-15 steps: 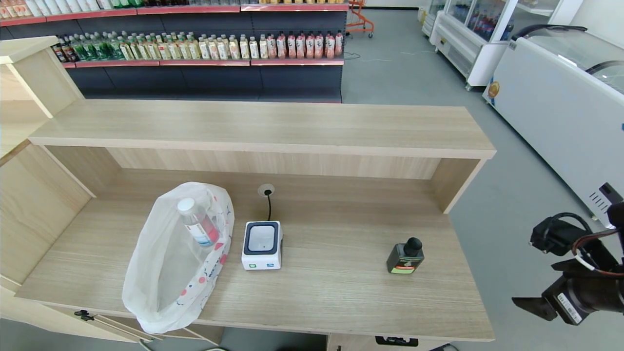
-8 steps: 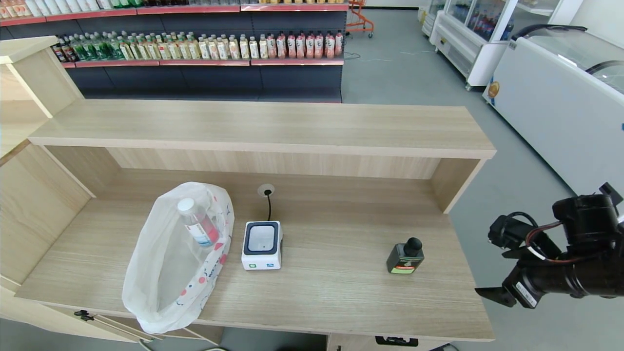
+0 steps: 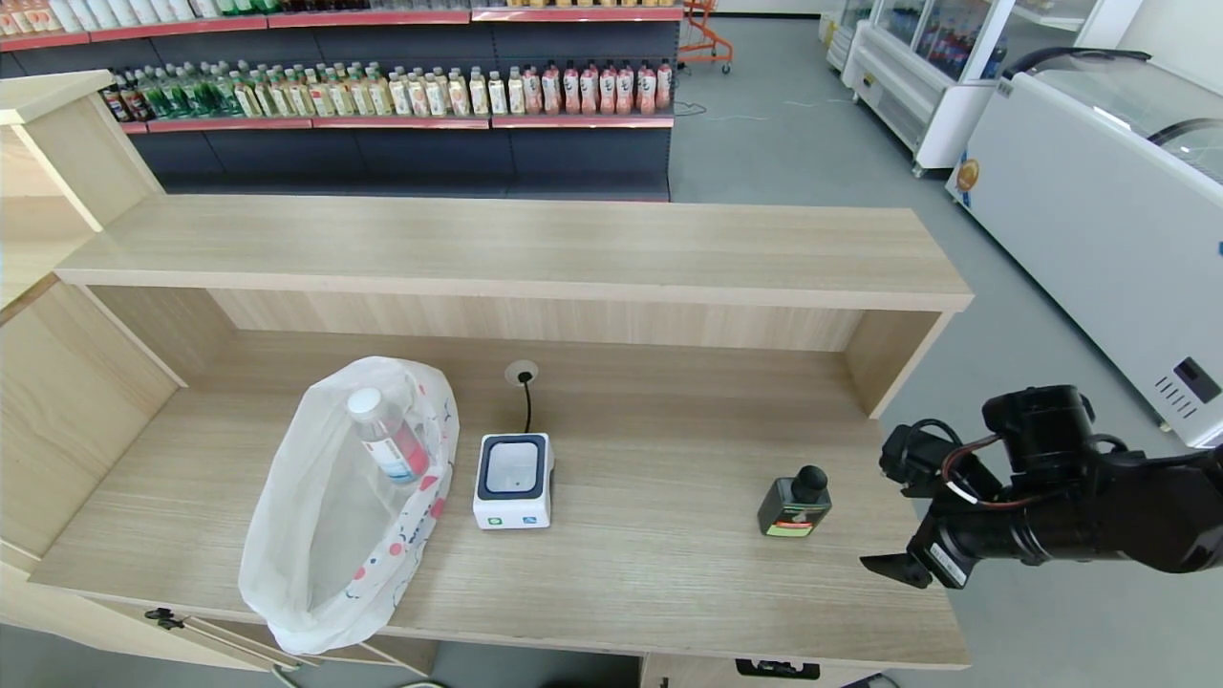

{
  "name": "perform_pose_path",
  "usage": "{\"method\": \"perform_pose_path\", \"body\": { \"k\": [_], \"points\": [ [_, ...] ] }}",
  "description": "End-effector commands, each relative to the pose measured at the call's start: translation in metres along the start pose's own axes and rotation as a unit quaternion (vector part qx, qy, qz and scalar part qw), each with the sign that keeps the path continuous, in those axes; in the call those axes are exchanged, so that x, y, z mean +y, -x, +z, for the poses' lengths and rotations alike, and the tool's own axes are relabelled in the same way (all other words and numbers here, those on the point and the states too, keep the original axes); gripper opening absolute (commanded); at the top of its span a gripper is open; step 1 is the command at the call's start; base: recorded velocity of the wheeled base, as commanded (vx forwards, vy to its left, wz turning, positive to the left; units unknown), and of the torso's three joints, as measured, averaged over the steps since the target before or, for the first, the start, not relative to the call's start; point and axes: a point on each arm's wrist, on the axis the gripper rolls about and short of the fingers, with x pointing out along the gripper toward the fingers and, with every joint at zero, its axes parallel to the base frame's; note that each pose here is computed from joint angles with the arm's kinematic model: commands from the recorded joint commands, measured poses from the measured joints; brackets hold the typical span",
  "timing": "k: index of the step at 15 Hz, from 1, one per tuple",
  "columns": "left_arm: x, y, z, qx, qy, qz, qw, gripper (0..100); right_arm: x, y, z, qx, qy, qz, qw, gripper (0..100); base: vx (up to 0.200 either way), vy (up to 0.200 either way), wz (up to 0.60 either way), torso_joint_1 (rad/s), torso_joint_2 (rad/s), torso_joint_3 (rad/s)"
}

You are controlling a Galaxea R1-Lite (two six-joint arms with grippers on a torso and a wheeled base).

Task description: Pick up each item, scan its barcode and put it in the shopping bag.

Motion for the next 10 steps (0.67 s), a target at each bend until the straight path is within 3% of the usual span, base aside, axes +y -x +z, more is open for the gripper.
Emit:
{"method": "perform_pose_path", "body": {
  "k": [1, 2, 3, 10],
  "points": [
    [0.0, 0.0, 0.0, 0.0, 0.0, 0.0, 1.0, 100, 0.001, -0.012, -0.002, 0.008, 0.0, 0.011, 1.0, 100, 0.0, 0.0, 0.0, 0.0, 0.0, 0.0],
    [0.0, 0.0, 0.0, 0.0, 0.0, 0.0, 1.0, 100, 0.001, -0.017, -0.001, 0.003, 0.001, 0.014, 1.0, 100, 0.0, 0.0, 0.0, 0.0, 0.0, 0.0],
    [0.0, 0.0, 0.0, 0.0, 0.0, 0.001, 1.0, 100, 0.002, -0.021, 0.0, -0.004, 0.003, 0.024, 1.0, 0, 0.0, 0.0, 0.0, 0.0, 0.0, 0.0],
    [0.0, 0.0, 0.0, 0.0, 0.0, 0.0, 1.0, 100, 0.005, -0.031, 0.005, -0.014, 0.009, 0.04, 0.999, 0, 0.0, 0.0, 0.0, 0.0, 0.0, 0.0]
  ]
}}
